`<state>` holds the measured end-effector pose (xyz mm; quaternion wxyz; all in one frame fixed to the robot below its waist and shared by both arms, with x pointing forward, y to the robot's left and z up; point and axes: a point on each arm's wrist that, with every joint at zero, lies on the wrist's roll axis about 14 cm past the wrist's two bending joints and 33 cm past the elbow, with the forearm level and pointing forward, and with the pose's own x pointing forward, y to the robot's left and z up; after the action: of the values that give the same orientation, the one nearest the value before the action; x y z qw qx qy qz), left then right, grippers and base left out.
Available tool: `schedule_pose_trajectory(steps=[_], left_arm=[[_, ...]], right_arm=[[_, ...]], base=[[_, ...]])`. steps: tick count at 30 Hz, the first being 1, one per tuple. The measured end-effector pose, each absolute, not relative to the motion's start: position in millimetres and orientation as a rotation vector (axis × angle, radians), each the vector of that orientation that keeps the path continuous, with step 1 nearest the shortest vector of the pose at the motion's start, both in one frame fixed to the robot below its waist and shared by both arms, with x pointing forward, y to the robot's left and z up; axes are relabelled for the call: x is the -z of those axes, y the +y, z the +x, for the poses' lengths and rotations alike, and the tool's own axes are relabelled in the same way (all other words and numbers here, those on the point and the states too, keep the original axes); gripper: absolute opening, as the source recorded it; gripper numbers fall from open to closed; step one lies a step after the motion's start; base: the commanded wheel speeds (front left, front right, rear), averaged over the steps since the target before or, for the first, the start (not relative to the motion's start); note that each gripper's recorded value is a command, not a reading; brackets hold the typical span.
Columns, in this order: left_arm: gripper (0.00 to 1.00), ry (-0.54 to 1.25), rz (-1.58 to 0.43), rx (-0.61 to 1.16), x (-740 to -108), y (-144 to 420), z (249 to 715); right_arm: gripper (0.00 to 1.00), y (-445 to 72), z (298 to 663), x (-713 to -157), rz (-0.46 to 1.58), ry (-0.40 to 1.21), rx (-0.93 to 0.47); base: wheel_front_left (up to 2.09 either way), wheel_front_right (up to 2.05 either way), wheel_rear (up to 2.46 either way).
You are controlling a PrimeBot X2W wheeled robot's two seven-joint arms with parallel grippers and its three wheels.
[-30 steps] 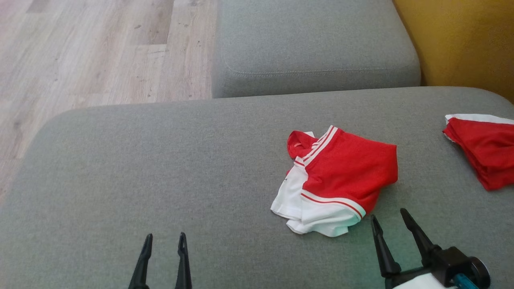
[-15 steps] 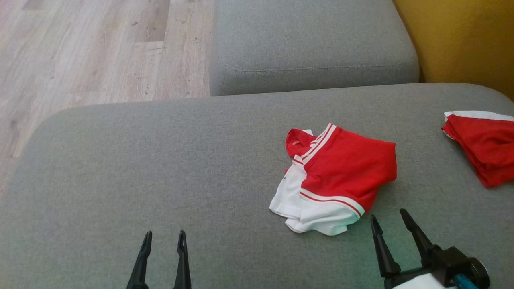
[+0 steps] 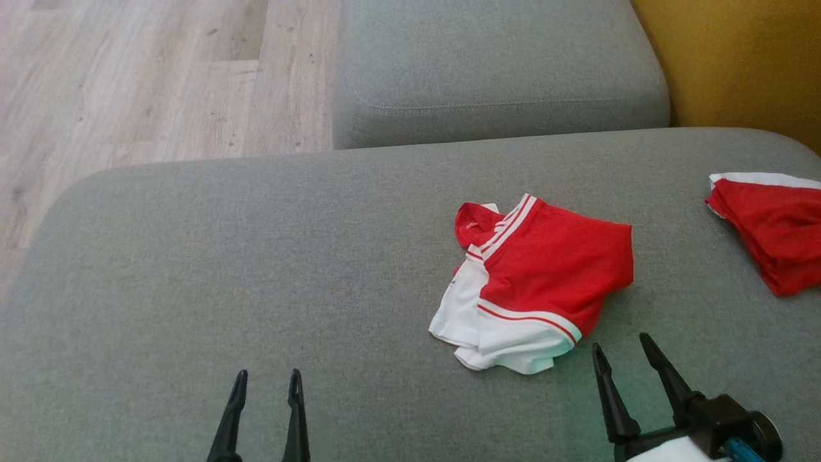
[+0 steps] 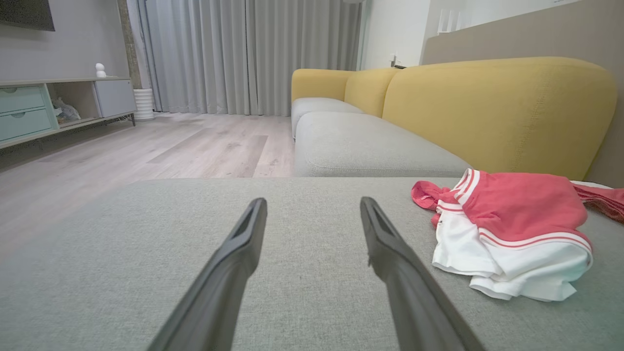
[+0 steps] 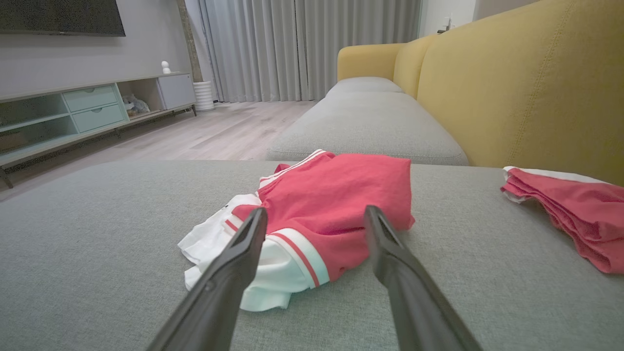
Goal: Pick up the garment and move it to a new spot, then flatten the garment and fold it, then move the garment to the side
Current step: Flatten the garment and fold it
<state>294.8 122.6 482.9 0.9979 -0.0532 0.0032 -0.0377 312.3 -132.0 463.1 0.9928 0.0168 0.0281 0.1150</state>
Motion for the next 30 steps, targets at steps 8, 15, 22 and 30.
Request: schedule_pose_trajectory(steps=[8, 15, 22, 30], left_arm=[[1.0, 0.041, -0.13, 0.257, -477, 71, 309], [1.0, 0.108, -0.145, 0.559, -468, -12, 336], [1.0, 0.274, -0.164, 0.752, -449, -74, 358], [1.0, 0.466, -0.125, 0.77, -405, -98, 378]], right_arm=[[1.0, -139, 309, -457, 0.037, 0.078, -0.206], [1.0, -160, 313, -457, 0.031, 0.081, -0.149], [1.0, -184, 314, -452, 0.026, 0.105, -0.07], [1.0, -209, 308, -444, 0.02, 0.147, 0.022]], base=[[0.0, 0.0, 0.0], [0.0, 0.0, 0.0], [0.0, 0.0, 0.0], [0.0, 0.0, 0.0]])
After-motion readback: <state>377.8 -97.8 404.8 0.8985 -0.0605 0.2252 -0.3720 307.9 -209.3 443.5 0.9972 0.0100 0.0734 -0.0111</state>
